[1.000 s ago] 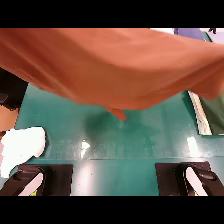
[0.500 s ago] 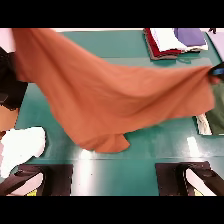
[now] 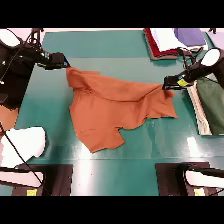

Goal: Fold the shirts.

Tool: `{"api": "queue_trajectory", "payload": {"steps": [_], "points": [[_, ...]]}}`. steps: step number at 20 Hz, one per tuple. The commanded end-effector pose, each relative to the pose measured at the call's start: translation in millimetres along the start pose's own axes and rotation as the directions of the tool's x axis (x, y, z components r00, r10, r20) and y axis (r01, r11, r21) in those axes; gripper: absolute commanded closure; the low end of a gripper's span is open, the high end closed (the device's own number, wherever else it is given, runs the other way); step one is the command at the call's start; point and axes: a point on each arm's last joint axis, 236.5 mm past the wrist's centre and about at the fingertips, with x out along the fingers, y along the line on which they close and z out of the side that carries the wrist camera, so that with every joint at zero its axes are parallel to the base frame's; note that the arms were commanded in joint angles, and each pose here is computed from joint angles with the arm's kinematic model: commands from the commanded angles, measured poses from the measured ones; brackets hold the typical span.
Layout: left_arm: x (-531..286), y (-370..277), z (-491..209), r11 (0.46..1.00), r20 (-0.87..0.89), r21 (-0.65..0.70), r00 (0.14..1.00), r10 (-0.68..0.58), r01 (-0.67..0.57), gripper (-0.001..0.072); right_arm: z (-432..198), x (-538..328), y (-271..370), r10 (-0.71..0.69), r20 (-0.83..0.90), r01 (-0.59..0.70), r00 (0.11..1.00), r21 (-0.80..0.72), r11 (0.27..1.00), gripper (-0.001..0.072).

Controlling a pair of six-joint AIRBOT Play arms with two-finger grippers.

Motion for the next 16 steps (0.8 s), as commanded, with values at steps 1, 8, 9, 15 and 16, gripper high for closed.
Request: {"api": "queue_trajectory", "payload": {"steps": [1, 8, 9, 15, 16], "points": [[-15.1, 22.4, -21.0, 0.998, -0.078, -0.061, 0.997, 0.027, -0.031, 0.0164, 15.8, -4.7, -1.2, 0.047, 0.009, -0.048, 0.999, 0.012, 0.999, 0.0305], [-24.2, 32.9, -186.1, 0.974, -0.258, -0.194, 0.964, 0.064, -0.117, 0.0163, -15.7, -55.4, 16.7, 0.098, 0.135, -0.093, 0.986, -0.037, 0.995, 0.0305], [-19.0, 31.0, -219.5, 0.965, -0.295, -0.234, 0.954, 0.047, -0.12, 0.0163, -20.0, -57.8, 16.7, 0.095, 0.162, -0.09, 0.982, -0.036, 0.995, 0.0306], [21.1, -4.9, -320.3, 0.896, -0.319, -0.443, 0.938, -0.136, -0.021, 0.0163, -34.6, -59.4, 16.3, 0.092, 0.207, -0.088, 0.974, -0.029, 0.996, 0.0306], [27.8, -9.7, -326.2, 0.903, -0.32, -0.43, 0.938, -0.134, -0.018, 0.0163, -34.7, -59.4, 19.1, 0.103, 0.205, -0.1, 0.973, -0.026, 0.995, 0.0306]]}}
